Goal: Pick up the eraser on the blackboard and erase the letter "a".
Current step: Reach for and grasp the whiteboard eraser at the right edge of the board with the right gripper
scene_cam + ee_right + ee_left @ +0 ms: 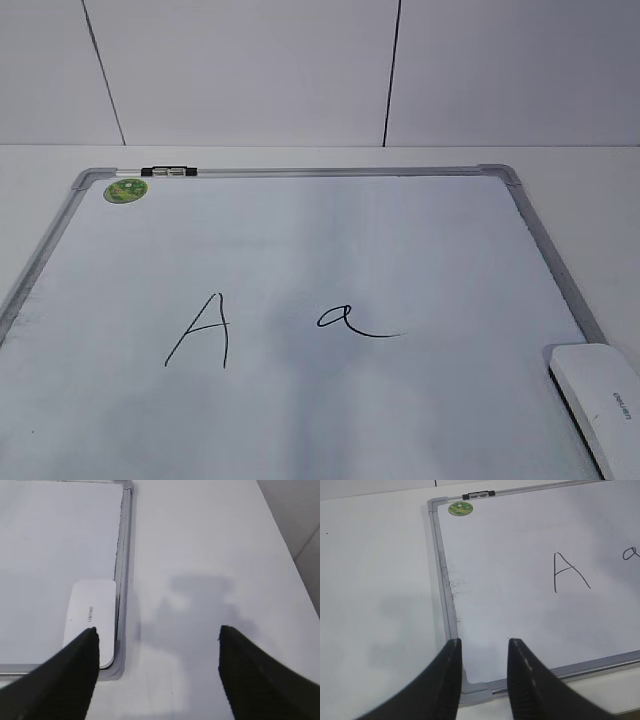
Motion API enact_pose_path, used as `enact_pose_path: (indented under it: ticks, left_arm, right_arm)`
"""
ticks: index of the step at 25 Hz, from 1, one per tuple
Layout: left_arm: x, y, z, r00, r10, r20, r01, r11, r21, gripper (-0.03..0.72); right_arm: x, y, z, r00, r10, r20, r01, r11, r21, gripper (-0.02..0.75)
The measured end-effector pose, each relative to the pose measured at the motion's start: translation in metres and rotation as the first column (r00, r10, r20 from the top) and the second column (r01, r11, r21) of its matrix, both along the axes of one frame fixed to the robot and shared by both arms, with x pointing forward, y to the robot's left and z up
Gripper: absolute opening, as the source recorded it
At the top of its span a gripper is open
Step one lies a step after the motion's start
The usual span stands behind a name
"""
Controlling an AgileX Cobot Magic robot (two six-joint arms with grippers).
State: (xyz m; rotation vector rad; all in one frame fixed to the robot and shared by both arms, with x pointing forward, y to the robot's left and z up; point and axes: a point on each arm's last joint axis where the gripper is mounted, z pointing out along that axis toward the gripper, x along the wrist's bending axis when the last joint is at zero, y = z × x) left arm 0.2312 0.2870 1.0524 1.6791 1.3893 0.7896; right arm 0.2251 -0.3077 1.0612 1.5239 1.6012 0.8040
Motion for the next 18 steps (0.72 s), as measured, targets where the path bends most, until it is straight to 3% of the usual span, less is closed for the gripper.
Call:
enact_pose_path:
  ticks: [6,10,13,18]
  left_arm:
    - [0.000,0.000,0.000,1.000,0.000,0.000,0.000,1.000,0.000,0.235]
    - [0.000,0.000,0.000,1.000,0.000,0.000,0.000,1.000,0.000,0.235]
    - [0.000,0.000,0.000,1.000,0.000,0.000,0.000,1.000,0.000,0.235]
    - [0.000,0.000,0.000,1.000,0.000,0.000,0.000,1.000,0.000,0.235]
  right_arm:
    - [0.023,0.001,0.043,0.998,-0.001,-0.067,0.001,1.000,-0.005,0.592]
    - [0.049,0.000,0.063,0.978,-0.016,-0.207,0.011,1.000,-0.023,0.592]
    - [0.074,0.001,0.070,0.954,-0.020,-0.298,0.012,1.000,-0.028,0.592]
    - [0.104,0.007,0.067,0.916,0.012,-0.401,0.006,0.999,0.042,0.592]
